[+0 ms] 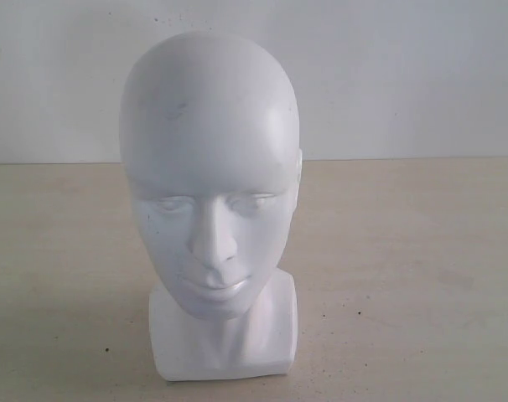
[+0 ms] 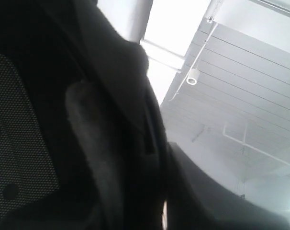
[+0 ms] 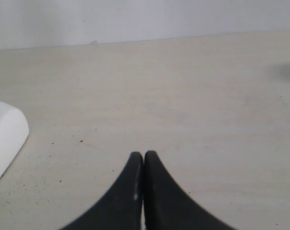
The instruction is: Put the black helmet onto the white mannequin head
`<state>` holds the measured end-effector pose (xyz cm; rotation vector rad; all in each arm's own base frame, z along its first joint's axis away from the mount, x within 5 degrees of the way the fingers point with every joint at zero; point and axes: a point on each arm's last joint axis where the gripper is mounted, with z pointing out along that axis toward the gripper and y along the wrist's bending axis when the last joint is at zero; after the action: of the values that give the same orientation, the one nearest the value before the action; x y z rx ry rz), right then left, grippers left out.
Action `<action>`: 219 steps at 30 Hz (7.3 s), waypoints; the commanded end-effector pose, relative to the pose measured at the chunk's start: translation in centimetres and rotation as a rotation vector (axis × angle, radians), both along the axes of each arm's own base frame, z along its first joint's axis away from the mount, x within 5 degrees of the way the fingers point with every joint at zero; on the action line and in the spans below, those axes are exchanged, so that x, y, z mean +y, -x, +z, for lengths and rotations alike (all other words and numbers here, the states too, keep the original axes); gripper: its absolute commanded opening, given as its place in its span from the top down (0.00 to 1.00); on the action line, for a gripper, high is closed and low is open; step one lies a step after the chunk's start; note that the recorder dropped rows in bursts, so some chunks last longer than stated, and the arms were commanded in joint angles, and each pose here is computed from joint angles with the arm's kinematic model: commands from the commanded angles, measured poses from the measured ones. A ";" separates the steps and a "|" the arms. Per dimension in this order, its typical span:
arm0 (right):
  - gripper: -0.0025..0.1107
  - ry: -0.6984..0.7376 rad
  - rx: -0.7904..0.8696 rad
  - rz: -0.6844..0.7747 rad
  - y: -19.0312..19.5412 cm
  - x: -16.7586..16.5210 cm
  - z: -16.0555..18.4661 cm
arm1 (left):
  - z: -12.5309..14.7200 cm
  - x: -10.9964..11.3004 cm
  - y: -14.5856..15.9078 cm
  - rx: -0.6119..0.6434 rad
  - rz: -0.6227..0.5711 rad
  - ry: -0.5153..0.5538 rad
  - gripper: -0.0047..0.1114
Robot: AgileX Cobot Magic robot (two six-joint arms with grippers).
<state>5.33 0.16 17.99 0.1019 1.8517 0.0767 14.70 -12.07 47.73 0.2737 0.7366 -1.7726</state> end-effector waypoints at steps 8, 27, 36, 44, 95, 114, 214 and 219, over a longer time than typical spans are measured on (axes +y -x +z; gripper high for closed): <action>0.98 0.009 -0.017 -0.003 0.0 0.0 0.1 | 1.5 -1.5 1.9 -0.139 -0.074 0.075 0.92; 0.98 0.009 -0.017 -0.003 0.0 0.0 0.1 | -0.1 -8.2 -1.0 -0.068 -0.201 0.016 0.92; 0.98 0.009 -0.017 -0.003 0.0 0.0 0.1 | -1.9 -9.8 -2.7 -0.016 -0.197 -0.022 0.92; 0.98 0.009 -0.017 -0.003 0.0 0.0 0.1 | -3.8 -10.6 -3.8 0.015 -0.169 -0.067 0.92; 0.98 0.009 -0.017 -0.003 0.0 0.0 0.1 | -8.9 -7.0 -6.5 0.328 0.022 0.047 0.92; 0.98 0.009 -0.017 -0.003 0.0 0.0 0.1 | -10.4 -4.2 -3.7 0.372 0.052 0.052 0.92; 0.98 0.009 -0.017 -0.003 0.0 0.0 0.1 | -22.9 2.1 -2.0 0.870 0.398 0.062 0.92; 0.98 0.009 -0.017 -0.003 0.0 0.0 0.1 | -24.5 3.3 -1.5 0.945 0.460 0.073 0.92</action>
<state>5.33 0.16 17.99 0.1019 1.8517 0.0767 16.42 -9.46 23.75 -0.7438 1.2677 -1.4531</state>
